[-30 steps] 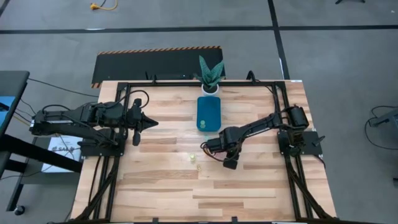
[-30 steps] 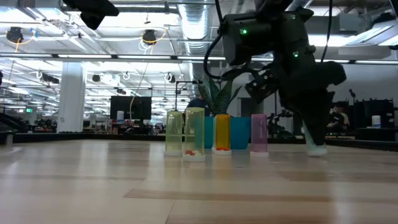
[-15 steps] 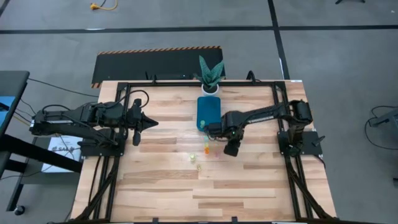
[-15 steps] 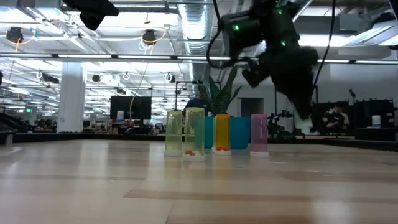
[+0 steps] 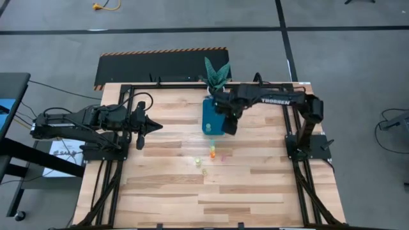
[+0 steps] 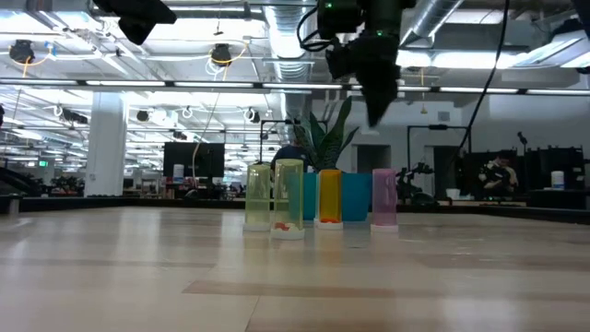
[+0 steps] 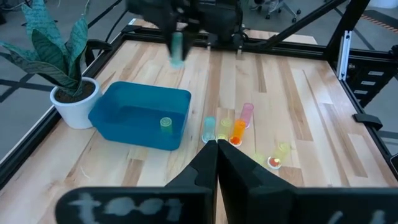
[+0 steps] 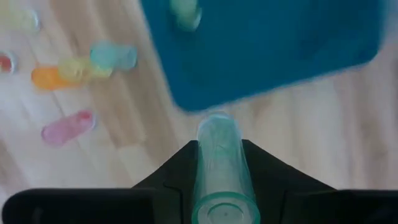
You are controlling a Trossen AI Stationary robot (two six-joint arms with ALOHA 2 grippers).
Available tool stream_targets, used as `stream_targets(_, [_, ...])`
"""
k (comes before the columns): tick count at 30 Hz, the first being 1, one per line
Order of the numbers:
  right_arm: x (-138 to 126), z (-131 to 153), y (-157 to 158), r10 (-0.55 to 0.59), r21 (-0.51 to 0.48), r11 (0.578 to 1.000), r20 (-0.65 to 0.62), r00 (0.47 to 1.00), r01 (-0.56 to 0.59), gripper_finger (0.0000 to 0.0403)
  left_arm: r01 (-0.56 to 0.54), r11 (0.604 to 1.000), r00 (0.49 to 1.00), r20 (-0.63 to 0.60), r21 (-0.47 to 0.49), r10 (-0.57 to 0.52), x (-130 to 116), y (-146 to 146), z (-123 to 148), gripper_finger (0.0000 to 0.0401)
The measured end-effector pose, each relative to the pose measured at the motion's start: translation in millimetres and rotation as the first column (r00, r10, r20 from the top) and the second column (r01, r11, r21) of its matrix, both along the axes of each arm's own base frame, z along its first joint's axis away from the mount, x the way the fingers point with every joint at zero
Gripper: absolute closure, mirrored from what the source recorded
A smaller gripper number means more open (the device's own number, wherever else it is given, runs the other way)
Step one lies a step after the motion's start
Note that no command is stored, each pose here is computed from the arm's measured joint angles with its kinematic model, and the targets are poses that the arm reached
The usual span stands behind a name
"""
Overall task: Pick and place pill bottles into a basket
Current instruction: Put the blue pill bottle into the blue bin
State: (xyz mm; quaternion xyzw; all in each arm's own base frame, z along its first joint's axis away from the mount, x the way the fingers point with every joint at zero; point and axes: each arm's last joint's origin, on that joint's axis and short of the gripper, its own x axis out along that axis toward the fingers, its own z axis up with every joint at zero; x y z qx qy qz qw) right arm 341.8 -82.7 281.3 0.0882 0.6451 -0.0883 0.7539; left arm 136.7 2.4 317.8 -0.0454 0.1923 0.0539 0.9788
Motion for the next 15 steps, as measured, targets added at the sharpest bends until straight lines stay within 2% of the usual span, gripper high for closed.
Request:
stream_targets(6, [-2,0,-26,0.003,-0.022,1.000,0.040,0.999,-0.002,0.0301,0.002,1.000,1.000,-0.002,0.005,-0.002,0,0,0,0.0401])
stream_targets(13, [12,-27,-40,0.048,0.000,0.999,0.006,0.999,-0.048,0.0301,0.007,1.000,1.000,-0.002,0.020,-0.007,0,0,0,0.0401])
stream_targets(15, [14,-38,-39,0.072,0.022,0.997,-0.041,0.997,-0.071,0.0301,0.007,1.000,1.000,-0.001,0.020,-0.007,0,0,0,0.0401])
